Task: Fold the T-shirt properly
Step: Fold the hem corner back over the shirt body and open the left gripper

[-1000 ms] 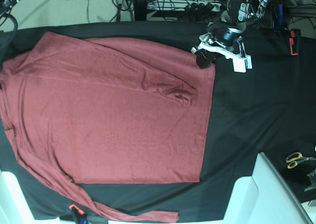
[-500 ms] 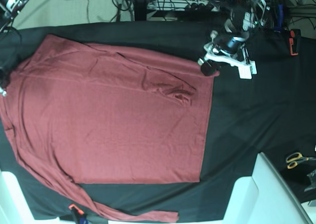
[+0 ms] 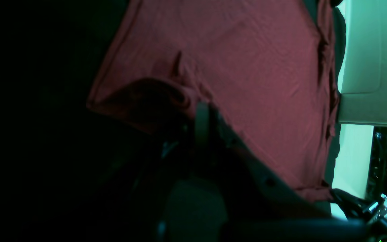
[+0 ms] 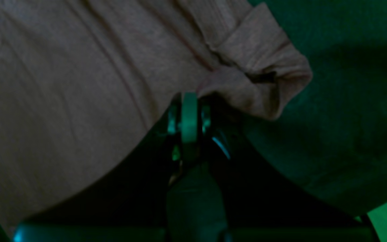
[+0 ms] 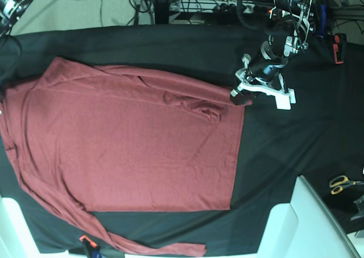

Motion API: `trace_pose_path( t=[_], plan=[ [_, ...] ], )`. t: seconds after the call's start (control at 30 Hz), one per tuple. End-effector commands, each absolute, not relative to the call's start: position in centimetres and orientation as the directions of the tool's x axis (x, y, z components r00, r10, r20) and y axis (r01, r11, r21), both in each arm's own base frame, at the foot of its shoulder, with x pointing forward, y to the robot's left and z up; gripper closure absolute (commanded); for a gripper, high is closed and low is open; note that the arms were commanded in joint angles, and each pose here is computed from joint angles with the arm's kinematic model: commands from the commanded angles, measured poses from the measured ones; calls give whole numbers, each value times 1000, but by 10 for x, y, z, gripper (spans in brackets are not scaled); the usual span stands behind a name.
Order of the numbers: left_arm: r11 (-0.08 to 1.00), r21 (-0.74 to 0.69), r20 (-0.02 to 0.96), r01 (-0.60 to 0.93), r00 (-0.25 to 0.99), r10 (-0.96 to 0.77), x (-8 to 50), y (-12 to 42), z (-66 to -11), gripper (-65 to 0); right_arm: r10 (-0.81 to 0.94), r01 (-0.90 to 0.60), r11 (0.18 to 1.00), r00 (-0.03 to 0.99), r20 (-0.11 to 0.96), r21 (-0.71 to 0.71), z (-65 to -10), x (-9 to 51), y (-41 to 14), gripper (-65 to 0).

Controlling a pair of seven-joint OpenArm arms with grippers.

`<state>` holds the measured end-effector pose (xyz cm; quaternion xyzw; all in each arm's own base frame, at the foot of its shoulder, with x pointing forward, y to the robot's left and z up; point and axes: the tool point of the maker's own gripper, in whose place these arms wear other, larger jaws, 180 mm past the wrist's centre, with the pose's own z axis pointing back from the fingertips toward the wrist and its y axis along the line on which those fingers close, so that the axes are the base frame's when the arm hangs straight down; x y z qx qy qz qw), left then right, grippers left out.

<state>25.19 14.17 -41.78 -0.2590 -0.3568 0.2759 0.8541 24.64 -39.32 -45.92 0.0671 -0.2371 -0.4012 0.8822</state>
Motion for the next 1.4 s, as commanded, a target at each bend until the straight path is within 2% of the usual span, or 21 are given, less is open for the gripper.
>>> trace_pose_path(
  t=[0.0,0.17,0.4,0.63,0.87,1.13,1.37],
  plan=[
    [710,-648,481,-276,574,663,259,144,-410,0,-730,668,675,541,419,314,-441,258,-411,0],
    [710,-637,476,-299,572,668,258,149,-416,0,-749,680,656,533,394,327,-446,258,-412,0],
    [696,-629,497,-347,508,703,262,180,-410,0,-755,679,649,523,395,342,-443,266,-412,0],
    [693,-621,496,-367,501,710,259,188,-414,0,-792,708,607,504,343,360,-454,267,-405,0],
    [680,-616,471,-396,507,722,256,187,-427,0,-791,703,609,503,348,367,-451,274,-404,0],
    [680,-634,475,-368,509,718,267,181,-417,0,-790,693,610,496,360,384,-444,286,-403,0],
    [660,-676,455,-327,519,724,293,167,-402,0,-752,652,658,542,376,376,-438,306,-392,0]
  ],
)
